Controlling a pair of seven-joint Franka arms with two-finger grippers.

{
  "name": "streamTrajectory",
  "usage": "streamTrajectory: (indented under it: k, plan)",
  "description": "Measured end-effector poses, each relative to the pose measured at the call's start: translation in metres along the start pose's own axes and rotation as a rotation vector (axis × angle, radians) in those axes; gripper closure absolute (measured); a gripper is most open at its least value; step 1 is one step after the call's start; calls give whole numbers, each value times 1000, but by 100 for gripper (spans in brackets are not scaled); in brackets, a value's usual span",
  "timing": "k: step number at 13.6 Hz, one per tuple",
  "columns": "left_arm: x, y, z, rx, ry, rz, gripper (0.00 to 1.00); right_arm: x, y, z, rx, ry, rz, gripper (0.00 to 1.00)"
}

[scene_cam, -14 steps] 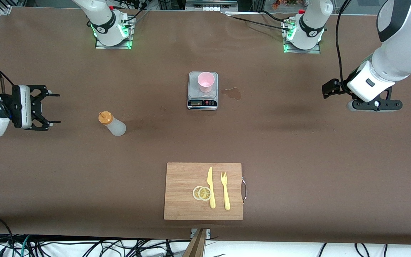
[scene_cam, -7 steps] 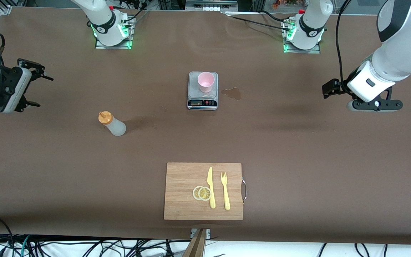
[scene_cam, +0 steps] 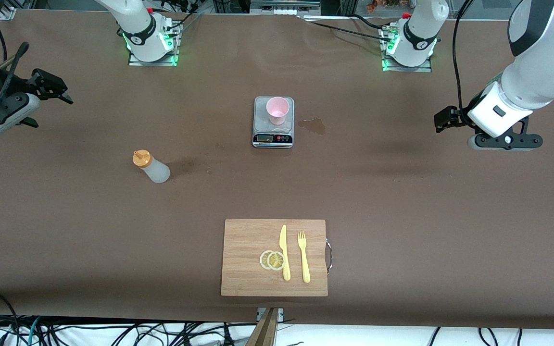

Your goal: Add sauce to pink cup with both arms

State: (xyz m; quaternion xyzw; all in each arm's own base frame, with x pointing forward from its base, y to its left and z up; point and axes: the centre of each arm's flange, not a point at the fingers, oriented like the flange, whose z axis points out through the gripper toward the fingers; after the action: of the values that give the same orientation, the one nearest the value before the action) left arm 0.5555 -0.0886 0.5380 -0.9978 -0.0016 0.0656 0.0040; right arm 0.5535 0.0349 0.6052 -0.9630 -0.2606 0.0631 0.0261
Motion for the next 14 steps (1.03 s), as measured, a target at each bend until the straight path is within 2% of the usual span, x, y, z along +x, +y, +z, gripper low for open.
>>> streamTrajectory:
  k: [3, 6, 9, 14]
  plan:
    - [0, 0, 0, 0, 0, 0, 0, 2, -33, -18, -87, 11, 124, 0]
    - [0, 0, 0, 0, 0, 0, 0, -1, -29, -23, -106, 64, 153, 0]
    - [0, 0, 0, 0, 0, 0, 0, -7, -27, -6, -81, 97, 200, 0]
    - [0, 0, 0, 0, 0, 0, 0, -20, -6, 7, -55, 95, 275, 0]
